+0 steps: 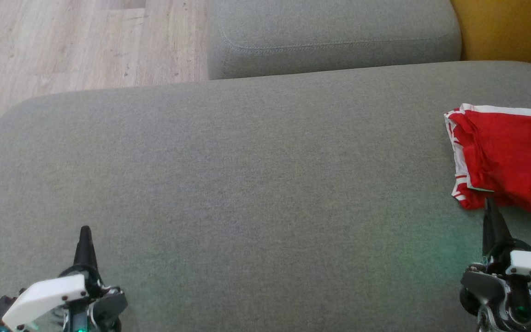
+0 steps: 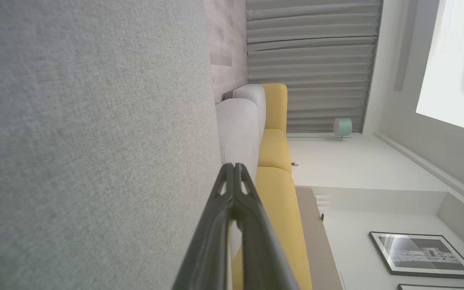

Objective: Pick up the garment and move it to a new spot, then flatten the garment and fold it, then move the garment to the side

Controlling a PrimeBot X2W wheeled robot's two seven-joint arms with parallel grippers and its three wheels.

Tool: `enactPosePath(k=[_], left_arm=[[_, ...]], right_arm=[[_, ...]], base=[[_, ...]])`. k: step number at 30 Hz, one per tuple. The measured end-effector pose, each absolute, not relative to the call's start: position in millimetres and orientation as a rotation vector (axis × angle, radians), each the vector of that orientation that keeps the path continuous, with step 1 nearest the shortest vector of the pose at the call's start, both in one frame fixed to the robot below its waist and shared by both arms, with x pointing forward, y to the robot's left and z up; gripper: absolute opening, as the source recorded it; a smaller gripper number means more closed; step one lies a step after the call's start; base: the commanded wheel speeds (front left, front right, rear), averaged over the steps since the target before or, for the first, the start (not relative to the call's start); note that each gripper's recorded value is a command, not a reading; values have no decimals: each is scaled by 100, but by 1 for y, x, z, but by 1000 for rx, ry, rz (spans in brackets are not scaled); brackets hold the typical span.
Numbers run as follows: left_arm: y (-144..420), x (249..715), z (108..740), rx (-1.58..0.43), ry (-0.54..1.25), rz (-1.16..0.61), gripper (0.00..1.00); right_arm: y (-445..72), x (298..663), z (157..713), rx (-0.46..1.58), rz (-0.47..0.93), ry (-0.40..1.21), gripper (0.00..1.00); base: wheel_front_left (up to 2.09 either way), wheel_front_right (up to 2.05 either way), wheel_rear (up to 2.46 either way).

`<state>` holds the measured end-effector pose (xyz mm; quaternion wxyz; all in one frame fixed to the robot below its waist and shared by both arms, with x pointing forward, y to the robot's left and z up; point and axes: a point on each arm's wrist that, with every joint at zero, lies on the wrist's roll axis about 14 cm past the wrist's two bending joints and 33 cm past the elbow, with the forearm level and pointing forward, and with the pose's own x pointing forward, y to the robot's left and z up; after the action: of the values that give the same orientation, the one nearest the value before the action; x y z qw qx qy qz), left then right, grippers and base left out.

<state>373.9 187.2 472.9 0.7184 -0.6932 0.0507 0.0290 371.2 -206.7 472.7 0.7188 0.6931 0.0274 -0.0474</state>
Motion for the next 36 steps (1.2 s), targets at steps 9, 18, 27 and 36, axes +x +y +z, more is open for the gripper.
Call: enactPosePath(k=[9,18,27,36], left_arm=[[189,374,475,-1569,100,58,0],[189,374,475,-1569,99,58,0],[189,374,475,-1569,99,59,0],[189,374,475,-1569,99,59,0]], right_arm=[[-207,372,475,1575,-101,52,0],[-207,372,475,1575,-101,51,0],[-207,372,475,1575,-101,51,0],[-207,372,475,1575,-101,51,0]], base=[[0,0,0],[0,0,0],[0,0,0],[0,0,0]])
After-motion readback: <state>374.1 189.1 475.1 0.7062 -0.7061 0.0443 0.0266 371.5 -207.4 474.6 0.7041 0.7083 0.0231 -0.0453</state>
